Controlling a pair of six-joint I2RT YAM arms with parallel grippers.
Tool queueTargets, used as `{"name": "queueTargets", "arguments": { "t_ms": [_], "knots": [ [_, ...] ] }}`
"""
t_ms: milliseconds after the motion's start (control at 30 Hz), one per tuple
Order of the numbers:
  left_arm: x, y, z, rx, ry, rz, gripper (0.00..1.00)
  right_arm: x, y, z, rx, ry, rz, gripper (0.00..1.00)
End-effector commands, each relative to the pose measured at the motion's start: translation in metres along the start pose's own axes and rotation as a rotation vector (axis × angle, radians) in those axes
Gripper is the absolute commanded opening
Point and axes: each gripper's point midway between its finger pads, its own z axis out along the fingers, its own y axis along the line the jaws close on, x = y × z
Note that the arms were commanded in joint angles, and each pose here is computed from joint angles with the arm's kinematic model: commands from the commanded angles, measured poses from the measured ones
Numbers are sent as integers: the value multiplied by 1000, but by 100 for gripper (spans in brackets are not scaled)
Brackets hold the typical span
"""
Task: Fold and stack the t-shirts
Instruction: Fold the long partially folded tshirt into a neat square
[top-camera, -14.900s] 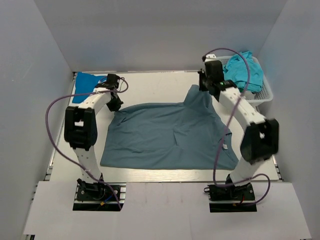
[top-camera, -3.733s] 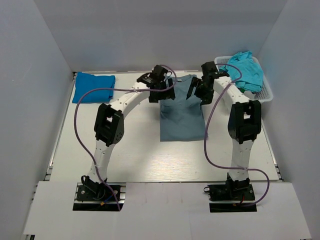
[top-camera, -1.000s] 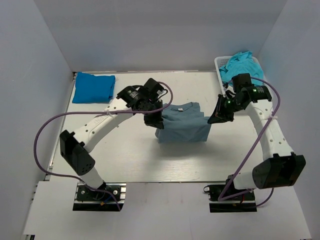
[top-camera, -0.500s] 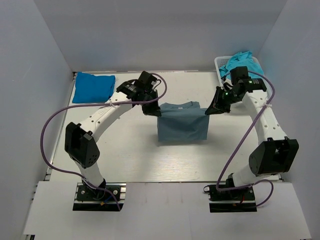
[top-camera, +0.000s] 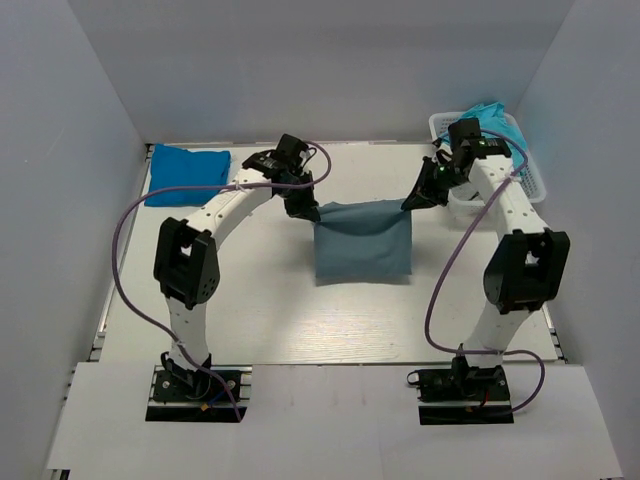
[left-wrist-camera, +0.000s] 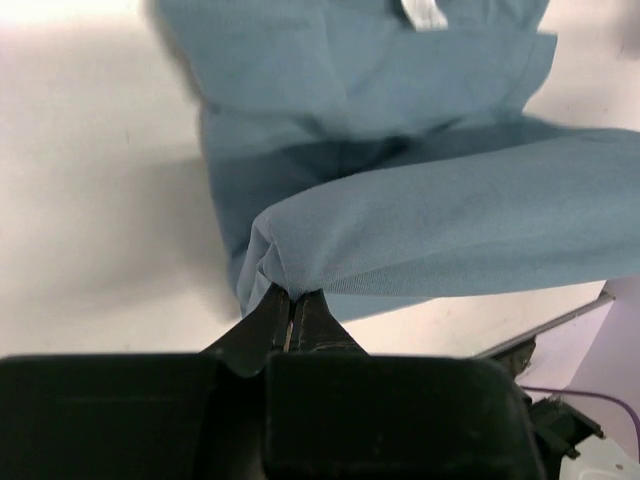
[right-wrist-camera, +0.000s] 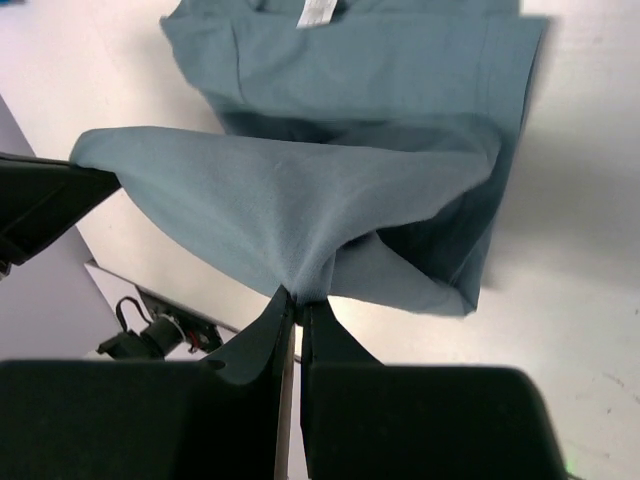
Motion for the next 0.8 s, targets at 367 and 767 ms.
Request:
{"name": "queueTargets", "arguments": {
  "t_ms": [367, 767],
  "knots": [
    [-81, 3, 32, 55, -110, 41, 0, -78, -31, 51, 21, -58, 48, 0],
    [-115, 1, 73, 136, -168, 110, 19, -97, -75, 94, 111, -58, 136, 0]
  ]
}}
